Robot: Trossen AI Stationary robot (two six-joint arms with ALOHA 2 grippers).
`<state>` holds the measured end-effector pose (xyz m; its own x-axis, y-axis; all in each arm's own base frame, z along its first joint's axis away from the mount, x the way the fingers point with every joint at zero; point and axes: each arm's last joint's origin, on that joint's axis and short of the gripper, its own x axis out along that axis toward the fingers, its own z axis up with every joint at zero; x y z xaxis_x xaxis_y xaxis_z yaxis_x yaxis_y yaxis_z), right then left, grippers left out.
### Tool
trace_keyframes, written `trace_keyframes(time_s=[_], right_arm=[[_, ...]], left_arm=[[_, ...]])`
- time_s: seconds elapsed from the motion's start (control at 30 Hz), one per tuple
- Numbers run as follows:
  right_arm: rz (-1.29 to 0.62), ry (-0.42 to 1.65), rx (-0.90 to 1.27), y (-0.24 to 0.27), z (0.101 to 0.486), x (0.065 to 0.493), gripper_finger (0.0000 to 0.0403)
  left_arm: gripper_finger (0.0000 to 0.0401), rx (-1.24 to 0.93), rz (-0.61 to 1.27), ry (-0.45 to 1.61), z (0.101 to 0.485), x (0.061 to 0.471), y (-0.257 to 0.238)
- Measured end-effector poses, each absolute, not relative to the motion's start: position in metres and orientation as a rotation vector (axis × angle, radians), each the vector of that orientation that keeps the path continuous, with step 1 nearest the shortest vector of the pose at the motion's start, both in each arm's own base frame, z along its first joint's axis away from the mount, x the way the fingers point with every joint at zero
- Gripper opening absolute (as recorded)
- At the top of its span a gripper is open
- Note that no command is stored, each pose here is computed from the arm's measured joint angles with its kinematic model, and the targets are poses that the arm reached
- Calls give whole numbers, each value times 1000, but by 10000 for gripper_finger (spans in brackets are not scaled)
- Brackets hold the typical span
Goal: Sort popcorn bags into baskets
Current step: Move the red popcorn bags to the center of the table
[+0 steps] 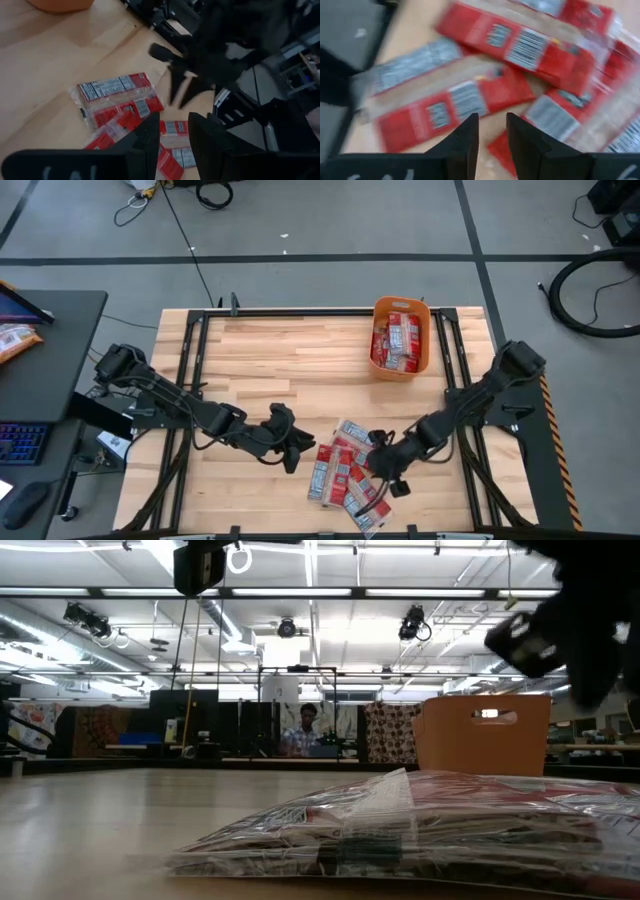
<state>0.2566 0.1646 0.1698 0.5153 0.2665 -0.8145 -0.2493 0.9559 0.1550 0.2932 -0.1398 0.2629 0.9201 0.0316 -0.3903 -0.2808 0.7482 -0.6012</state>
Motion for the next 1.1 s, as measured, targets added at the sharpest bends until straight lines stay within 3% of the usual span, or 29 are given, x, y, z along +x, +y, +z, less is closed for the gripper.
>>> trace_keyframes(time_s=[0.17, 0.47, 0.7, 0.83, 1.0, 1.1], right_arm=[[211, 1019, 34, 164, 155, 266, 103], [88, 1094, -173, 136, 136, 275, 103], [-150, 1141, -48, 85, 147, 290, 101], [59, 1095, -9, 92, 168, 295, 88], [422, 958, -57, 133, 179, 295, 68], [543, 893, -97, 158, 180, 289, 61]], left_arm=[[107, -711, 161, 377, 263, 293, -142], [107, -704, 183, 368, 263, 292, -141], [107, -702, 187, 367, 263, 292, -140], [107, -710, 141, 402, 262, 292, -142], [107, -718, 82, 456, 260, 291, -144], [107, -717, 79, 463, 260, 291, -144]])
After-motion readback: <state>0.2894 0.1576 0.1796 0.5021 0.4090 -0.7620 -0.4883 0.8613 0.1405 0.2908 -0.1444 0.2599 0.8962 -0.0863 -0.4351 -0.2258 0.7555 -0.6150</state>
